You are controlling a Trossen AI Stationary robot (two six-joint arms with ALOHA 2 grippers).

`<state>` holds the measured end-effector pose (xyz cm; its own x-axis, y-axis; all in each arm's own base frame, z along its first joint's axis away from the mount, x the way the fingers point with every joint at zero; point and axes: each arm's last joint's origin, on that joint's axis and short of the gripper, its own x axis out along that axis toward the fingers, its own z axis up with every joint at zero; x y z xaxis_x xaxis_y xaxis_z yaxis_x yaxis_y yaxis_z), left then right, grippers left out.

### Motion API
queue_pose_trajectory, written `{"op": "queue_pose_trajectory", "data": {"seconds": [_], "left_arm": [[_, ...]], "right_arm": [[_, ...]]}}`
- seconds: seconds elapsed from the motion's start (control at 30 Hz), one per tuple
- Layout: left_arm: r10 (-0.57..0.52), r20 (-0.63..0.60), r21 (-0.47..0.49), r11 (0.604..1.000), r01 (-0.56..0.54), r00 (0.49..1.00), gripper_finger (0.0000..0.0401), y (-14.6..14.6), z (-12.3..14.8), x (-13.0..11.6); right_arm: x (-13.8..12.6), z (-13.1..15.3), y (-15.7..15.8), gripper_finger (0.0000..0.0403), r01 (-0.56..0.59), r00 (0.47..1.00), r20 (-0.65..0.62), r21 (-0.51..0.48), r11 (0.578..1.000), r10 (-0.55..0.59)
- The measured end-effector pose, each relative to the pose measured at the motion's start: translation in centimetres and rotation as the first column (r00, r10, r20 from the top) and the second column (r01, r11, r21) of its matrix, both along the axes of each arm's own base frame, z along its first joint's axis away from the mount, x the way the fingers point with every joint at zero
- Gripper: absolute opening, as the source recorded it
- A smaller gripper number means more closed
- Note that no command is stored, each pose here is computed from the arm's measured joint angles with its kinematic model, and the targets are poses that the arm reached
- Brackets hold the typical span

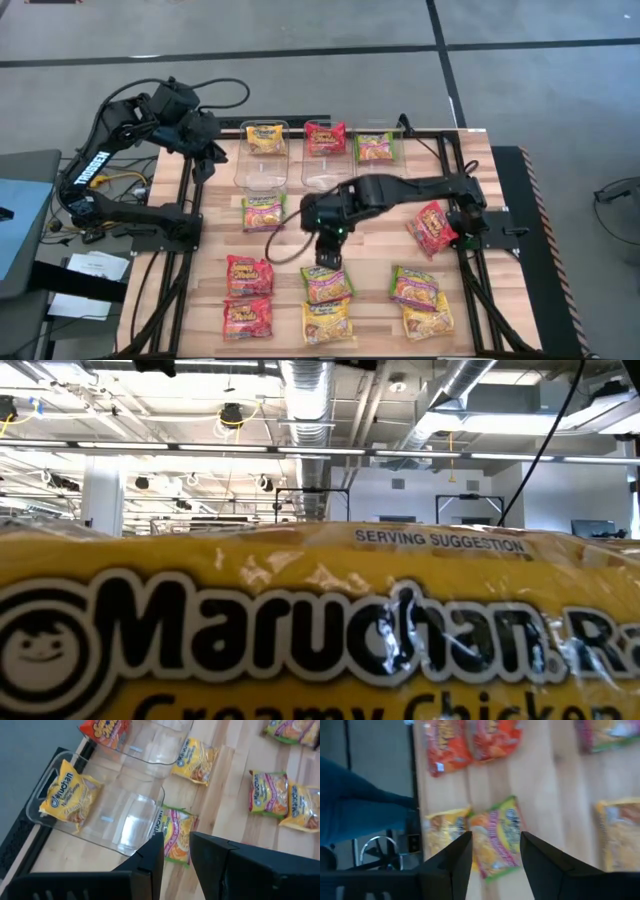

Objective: Sort Maruchan noodles
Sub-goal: Put the yellow noodle pack into the left transparent bin

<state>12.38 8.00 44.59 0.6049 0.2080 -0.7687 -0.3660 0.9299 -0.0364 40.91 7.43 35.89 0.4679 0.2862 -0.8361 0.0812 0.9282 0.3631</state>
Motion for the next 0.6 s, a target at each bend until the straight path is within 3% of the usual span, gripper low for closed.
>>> {"op": "queue_pose_trajectory", "data": {"seconds": [0.3,0.6], "left_arm": [[-0.011,-0.015,0.001,1.000,0.011,1.000,0.0080,-0.1,-0.1,-0.1],[-0.010,-0.016,0.002,1.000,0.010,1.000,0.0080,0.0,-0.1,-0.1]], "right_arm": [[-0.4,0.1,4.2,0.0241,-0.047,0.997,0.053,-0.006,0.999,0.047],[1.2,-4.1,9.9,0.0235,-0.135,0.990,0.031,-0.035,0.990,0.136]]}}
